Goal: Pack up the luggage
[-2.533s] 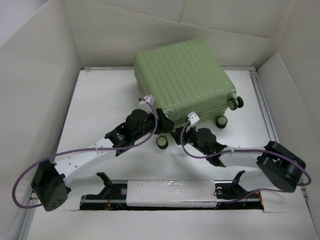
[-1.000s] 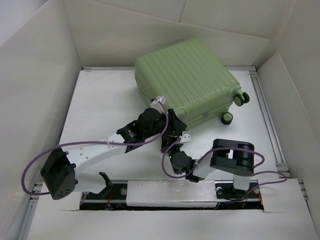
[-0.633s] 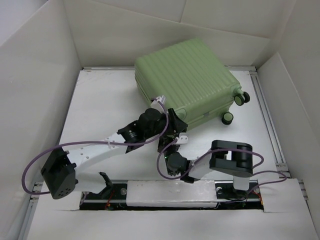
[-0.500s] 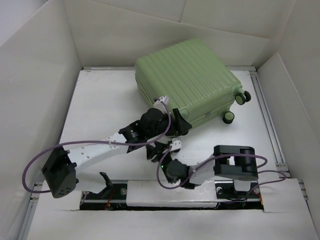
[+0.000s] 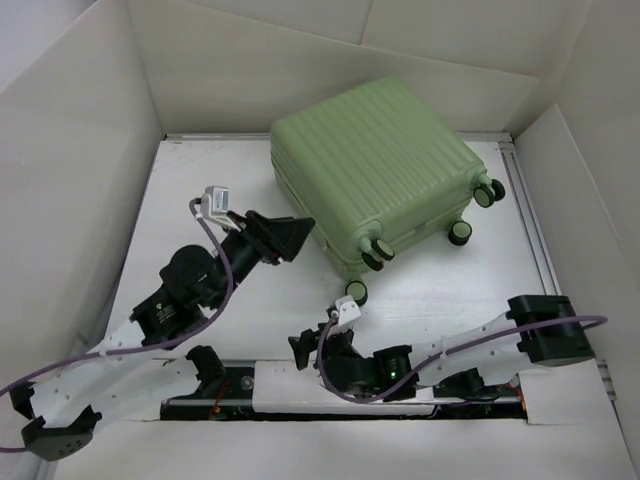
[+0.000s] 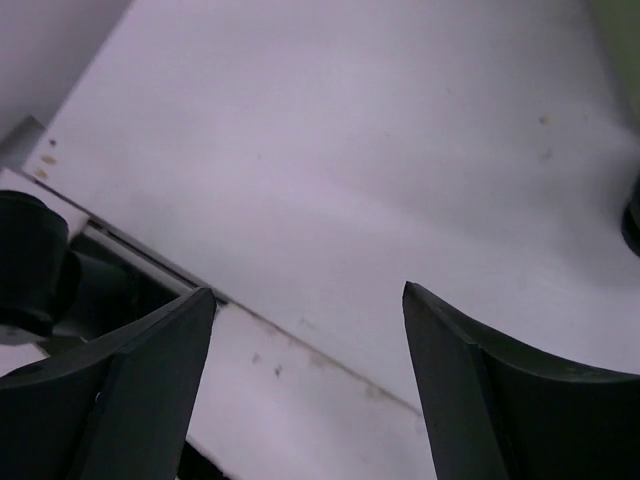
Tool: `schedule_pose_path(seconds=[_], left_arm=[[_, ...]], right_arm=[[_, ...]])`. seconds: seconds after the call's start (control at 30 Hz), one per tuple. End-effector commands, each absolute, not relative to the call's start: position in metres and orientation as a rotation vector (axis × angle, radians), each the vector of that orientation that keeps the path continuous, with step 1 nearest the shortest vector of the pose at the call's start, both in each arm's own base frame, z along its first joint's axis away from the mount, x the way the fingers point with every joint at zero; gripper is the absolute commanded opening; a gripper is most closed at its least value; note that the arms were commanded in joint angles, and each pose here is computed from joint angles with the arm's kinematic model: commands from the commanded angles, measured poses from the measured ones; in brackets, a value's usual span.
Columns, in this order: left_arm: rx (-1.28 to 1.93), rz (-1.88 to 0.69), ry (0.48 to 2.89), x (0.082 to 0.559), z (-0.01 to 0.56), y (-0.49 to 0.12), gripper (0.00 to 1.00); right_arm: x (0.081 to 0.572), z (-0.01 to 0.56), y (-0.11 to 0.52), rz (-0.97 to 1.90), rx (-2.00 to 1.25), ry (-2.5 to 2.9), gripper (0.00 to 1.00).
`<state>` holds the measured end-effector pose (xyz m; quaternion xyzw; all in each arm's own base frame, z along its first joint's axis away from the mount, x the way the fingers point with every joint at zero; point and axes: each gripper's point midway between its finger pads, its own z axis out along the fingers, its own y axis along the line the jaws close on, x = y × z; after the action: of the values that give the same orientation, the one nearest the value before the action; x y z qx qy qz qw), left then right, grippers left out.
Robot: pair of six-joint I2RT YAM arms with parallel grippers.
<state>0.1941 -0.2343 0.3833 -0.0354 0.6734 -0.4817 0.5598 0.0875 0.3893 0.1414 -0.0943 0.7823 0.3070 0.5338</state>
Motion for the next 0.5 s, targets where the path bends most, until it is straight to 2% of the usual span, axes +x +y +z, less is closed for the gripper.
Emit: schedule_pose_path(seconds=[0.0, 0.17, 0.23, 0.47], left_arm=[[-0.076, -0.930, 1.825, 0.206, 0.269, -0.235, 0.61], [-0.075, -0.963, 1.935, 0.198, 0.201, -0.247, 0.60], [-0.067, -0.985, 1.942, 0.195, 0.185, -0.252, 0.60], [-0.025, -1.037, 1.937, 0.191, 0.178, -0.269, 0.64]], right_arm=[[0.084, 0.126, 0.346, 0.520, -0.222, 2.017, 0.82], [0.088, 0.159, 0.295, 0.313, -0.192, 2.062, 0.83], [0.088, 0.172, 0.285, 0.322, -0.112, 2.069, 0.84], [0.107, 0.217, 0.243, 0.299, -0.032, 2.008, 0.91]])
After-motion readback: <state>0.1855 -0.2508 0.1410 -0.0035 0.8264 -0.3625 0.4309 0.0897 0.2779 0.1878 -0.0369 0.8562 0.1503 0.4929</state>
